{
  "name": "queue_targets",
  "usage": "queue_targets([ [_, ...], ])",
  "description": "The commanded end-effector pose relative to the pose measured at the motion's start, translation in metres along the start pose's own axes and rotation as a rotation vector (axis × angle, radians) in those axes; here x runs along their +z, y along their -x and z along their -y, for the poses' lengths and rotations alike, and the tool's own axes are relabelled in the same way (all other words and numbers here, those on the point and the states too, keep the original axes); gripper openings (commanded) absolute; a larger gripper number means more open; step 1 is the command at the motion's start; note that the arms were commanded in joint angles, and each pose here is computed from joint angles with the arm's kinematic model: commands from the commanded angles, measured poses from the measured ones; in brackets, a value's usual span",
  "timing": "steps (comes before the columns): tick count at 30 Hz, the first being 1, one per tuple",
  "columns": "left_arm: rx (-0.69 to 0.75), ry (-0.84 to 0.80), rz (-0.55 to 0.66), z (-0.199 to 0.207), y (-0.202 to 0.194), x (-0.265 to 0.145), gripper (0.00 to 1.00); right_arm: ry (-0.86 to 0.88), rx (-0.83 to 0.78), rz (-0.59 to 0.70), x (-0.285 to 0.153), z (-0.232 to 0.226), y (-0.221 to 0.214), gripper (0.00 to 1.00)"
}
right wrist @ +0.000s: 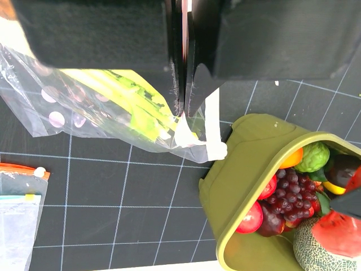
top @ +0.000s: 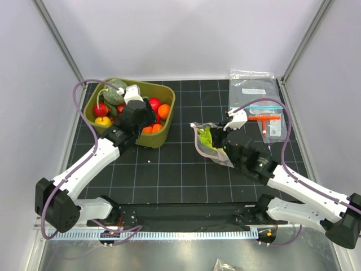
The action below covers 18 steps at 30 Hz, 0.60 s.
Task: Place the food in the zip-top bag and seal the zipper
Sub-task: Pick up the fake fruit from the bin.
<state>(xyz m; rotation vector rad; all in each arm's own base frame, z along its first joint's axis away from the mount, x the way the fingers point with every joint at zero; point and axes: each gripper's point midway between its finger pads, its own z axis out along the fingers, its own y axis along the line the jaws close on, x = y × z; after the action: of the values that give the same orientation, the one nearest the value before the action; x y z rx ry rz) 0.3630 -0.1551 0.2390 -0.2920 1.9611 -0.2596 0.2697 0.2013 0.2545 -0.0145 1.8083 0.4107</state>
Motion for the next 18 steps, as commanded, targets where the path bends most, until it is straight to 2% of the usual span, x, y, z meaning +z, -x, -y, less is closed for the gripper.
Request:
queue_targets([
  [1, -0.051, -0.250, 0.003, 0.049, 0.013, -0.020, 0.32, 0.030, 0.053, 0.070, -0.002, -0.011, 0.028, 0.01],
  [8, -0.020, -0.513, -0.126, 0.089, -0.011, -0.059, 0.32, 0.042, 0.050, 0.066, -0.004, -0.013, 0.031, 0.01],
  [12, 0.036, -0.693, -0.213, 0.110, -0.041, -0.091, 0.31, 0.047, 0.052, 0.063, -0.004, -0.014, 0.031, 0.01],
  [18, 0.062, -0.840, -0.217, 0.113, -0.049, -0.132, 0.31, 0.014, 0.053, 0.065, -0.005, -0.008, 0.033, 0.01],
])
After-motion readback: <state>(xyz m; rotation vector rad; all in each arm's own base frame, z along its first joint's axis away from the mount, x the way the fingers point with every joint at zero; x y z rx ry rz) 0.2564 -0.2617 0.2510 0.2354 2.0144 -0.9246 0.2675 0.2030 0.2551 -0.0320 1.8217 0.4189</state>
